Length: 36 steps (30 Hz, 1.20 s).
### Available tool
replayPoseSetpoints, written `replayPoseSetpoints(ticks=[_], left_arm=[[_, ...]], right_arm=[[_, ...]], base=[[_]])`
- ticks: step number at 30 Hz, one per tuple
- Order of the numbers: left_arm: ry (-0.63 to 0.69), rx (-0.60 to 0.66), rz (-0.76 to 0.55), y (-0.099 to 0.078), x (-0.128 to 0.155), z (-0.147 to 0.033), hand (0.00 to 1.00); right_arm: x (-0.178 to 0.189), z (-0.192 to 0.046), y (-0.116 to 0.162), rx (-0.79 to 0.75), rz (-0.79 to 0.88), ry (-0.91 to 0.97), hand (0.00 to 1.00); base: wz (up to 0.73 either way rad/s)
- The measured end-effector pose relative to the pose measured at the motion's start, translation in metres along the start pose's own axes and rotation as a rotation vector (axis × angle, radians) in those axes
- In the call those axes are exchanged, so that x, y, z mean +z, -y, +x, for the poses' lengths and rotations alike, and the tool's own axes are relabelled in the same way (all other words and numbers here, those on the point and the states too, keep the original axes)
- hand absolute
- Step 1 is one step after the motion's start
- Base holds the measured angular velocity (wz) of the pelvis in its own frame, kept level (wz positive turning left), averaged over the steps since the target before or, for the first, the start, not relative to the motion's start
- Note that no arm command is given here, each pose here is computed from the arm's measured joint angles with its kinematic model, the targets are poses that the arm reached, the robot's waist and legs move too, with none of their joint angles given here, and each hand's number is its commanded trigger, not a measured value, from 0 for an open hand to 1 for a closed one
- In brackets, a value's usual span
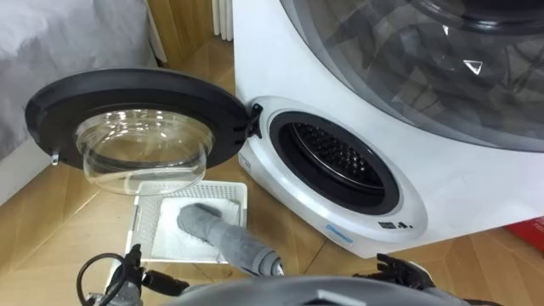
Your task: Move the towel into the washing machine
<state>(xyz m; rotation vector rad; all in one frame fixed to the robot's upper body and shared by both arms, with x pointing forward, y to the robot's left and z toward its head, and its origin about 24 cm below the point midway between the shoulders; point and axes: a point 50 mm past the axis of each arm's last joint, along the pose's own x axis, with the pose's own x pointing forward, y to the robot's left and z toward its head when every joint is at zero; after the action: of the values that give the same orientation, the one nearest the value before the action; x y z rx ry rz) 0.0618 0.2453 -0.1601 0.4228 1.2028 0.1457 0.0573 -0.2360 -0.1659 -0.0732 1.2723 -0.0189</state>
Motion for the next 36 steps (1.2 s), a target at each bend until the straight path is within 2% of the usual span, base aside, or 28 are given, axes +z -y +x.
replayPoseSetpoints(ticks=[11,21,24,29,36], left_arm=[[0.009,-0.019,0.001,0.001,0.003,0.000,0.00],[0.098,-0.023,0.071,0.005,0.020,0.002,0.00],[0.148,-0.002,0.112,0.005,0.031,0.003,0.00],[0.294,0.017,0.265,0.008,0.075,0.006,0.00],[0.429,0.042,0.377,0.017,0.120,0.004,0.00]], right_arm=[[0.001,0.000,0.002,-0.004,-0.002,0.003,0.00],[0.009,0.000,0.002,-0.015,-0.020,0.051,0.00],[0.020,0.002,0.002,-0.017,-0.050,0.079,0.00],[0.050,0.005,-0.003,0.006,-0.102,0.148,0.00],[0.090,0.008,-0.015,0.047,-0.164,0.215,0.00]], base=[[-0.01],[-0.02],[-0.08],[-0.01],[-0.01]])
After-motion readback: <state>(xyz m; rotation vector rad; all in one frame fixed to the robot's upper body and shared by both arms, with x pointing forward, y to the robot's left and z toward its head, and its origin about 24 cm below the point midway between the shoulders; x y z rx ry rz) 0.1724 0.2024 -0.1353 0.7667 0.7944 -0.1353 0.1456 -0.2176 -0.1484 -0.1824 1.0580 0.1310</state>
